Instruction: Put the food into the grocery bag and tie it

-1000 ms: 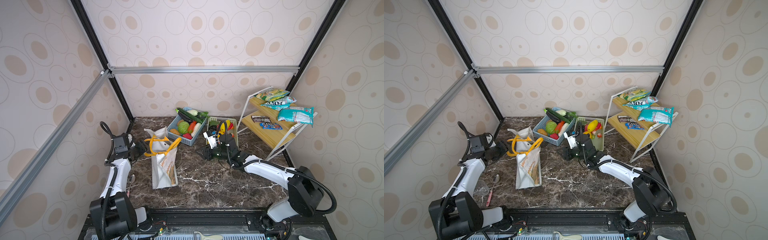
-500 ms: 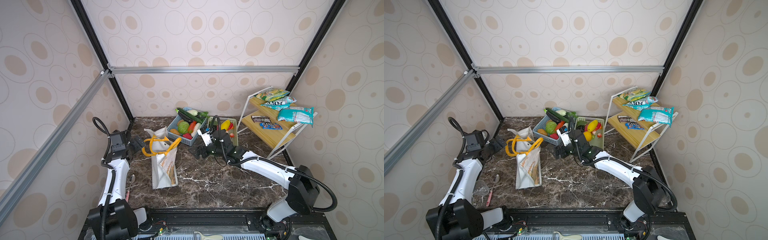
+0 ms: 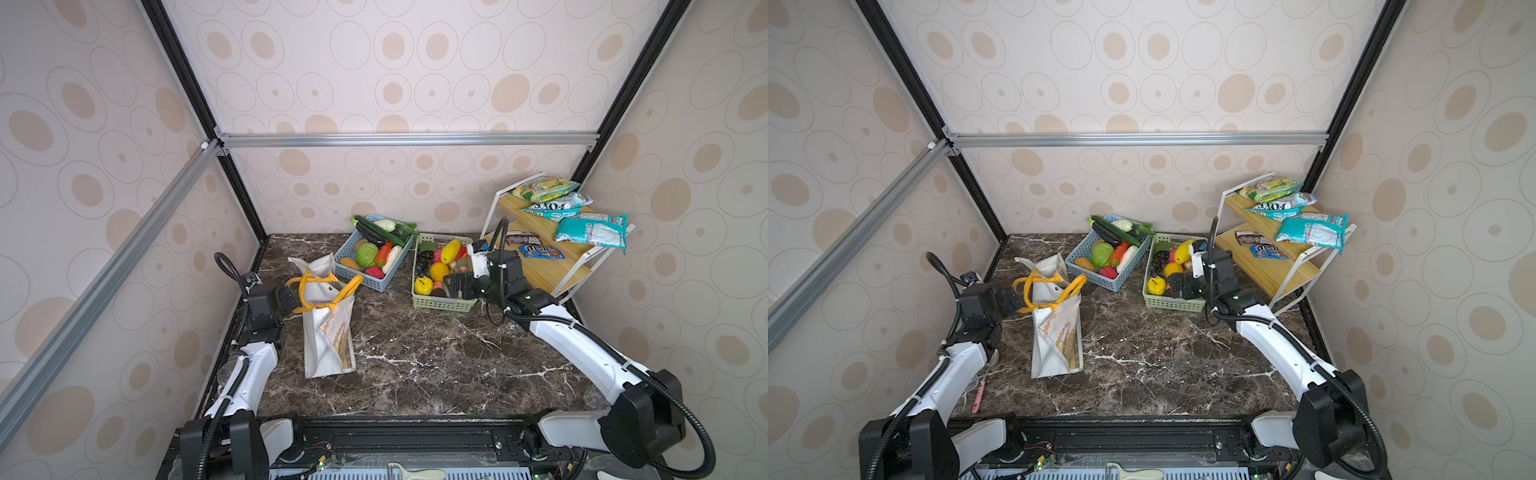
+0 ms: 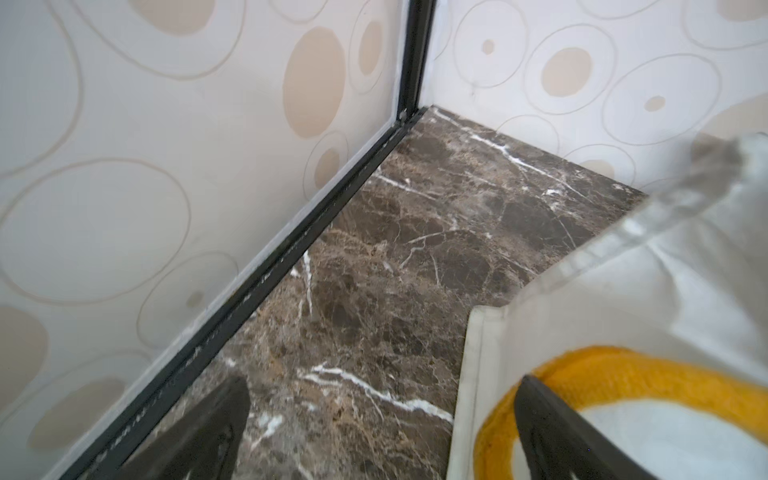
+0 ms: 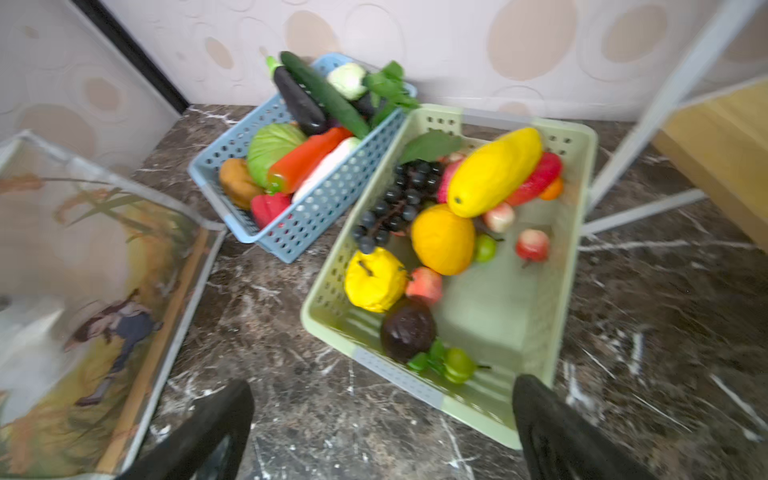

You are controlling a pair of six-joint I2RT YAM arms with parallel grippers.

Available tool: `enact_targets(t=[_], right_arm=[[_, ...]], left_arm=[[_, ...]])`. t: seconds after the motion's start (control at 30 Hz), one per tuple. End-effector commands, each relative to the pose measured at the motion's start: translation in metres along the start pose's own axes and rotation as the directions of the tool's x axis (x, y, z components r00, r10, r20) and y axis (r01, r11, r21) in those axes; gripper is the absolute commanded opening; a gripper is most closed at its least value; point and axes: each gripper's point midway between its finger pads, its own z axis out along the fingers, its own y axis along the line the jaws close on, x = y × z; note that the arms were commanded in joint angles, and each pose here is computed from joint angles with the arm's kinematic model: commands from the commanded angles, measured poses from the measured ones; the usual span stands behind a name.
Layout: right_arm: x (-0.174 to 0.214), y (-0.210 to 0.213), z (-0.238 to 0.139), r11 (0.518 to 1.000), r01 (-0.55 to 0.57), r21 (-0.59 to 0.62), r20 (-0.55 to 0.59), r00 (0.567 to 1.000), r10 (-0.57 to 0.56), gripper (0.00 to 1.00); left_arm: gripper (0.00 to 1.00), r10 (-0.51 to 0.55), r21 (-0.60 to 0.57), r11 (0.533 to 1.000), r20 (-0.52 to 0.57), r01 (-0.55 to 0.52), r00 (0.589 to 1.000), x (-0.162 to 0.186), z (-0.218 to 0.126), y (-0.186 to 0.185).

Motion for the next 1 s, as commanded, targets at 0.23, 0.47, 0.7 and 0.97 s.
enact_targets(t=[0.23,0.47,0.7,0.97], right_arm=[[0.033,-0.119,0.006,0.937,-0.077,0.342,0.070,0.996,0.057,1.00],[0.065,-0.185,0.012,0.836,-0.078,0.544,0.061,0.997,0.053,1.00],[0.084,-0.187,0.032,0.865,-0.057,0.498,0.181,0.983,-0.039,1.00],[0.094,-0.177,0.034,0.885,-0.021,0.464,0.210,0.974,-0.087,1.00]], left_arm=[[0.99,0.119,0.094,0.984,0.282,-0.151,0.952,-0.001,0.008,-0.049],[0.99,0.091,0.123,0.982,0.369,-0.146,0.925,0.016,-0.004,-0.043],[0.99,0.054,0.185,0.971,0.444,-0.151,0.894,0.023,-0.014,-0.049],[0.99,0.091,0.172,0.969,0.409,-0.175,0.908,0.032,0.000,-0.056]])
